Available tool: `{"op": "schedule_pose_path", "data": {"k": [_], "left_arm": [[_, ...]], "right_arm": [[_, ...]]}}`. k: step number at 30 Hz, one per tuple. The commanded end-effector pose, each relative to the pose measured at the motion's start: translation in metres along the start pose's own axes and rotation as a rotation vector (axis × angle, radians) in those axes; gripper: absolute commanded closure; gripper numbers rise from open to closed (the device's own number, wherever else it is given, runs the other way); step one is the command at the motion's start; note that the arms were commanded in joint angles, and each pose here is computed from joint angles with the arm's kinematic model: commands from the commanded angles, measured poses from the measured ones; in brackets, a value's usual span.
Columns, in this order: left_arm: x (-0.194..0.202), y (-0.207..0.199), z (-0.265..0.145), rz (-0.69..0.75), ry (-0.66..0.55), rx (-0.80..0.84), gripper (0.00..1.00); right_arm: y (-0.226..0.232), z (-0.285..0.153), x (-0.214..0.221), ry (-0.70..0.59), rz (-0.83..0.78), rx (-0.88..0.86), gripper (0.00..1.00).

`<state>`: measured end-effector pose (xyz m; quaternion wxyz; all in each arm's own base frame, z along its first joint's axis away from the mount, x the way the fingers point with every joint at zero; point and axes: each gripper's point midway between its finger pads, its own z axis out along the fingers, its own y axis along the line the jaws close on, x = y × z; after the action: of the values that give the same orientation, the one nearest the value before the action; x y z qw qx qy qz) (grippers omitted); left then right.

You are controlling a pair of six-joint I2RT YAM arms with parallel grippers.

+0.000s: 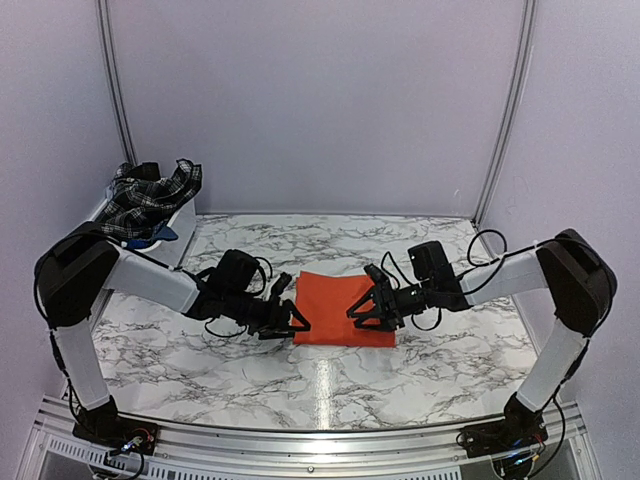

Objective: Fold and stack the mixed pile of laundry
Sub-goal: Smooth out the square-folded T-shirt at the center of the board.

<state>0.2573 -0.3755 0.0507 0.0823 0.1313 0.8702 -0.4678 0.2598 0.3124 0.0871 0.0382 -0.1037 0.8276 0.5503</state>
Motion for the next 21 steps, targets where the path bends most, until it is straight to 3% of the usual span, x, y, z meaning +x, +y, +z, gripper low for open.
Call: {"op": "schedule_pose_path", "data": {"k": [1, 6, 11, 15, 21], "left_arm": [[-0.023, -0.021, -0.026, 0.136, -0.072, -0.084, 0.34], [-0.043, -0.044, -0.016, 0.327, -0.065, -0.145, 0.34], [-0.065, -0.045, 0.01, 0.347, -0.062, -0.158, 0.36], [-0.072, -0.029, 0.035, 0.308, -0.045, -0.168, 0.38], [-0.043, 0.021, 0.047, 0.273, 0.03, -0.257, 0.39]], "right_arm": [[0.036, -0.029, -0.036, -0.09, -0.139, 0.054, 0.42], [0.006, -0.06, -0.079, -0.203, -0.11, 0.111, 0.53], [-0.028, -0.057, -0.115, -0.214, -0.098, 0.16, 0.62], [-0.063, -0.044, -0.135, -0.2, -0.055, 0.178, 0.67], [-0.1, -0.052, -0.162, -0.265, 0.037, 0.196, 0.67]]}}
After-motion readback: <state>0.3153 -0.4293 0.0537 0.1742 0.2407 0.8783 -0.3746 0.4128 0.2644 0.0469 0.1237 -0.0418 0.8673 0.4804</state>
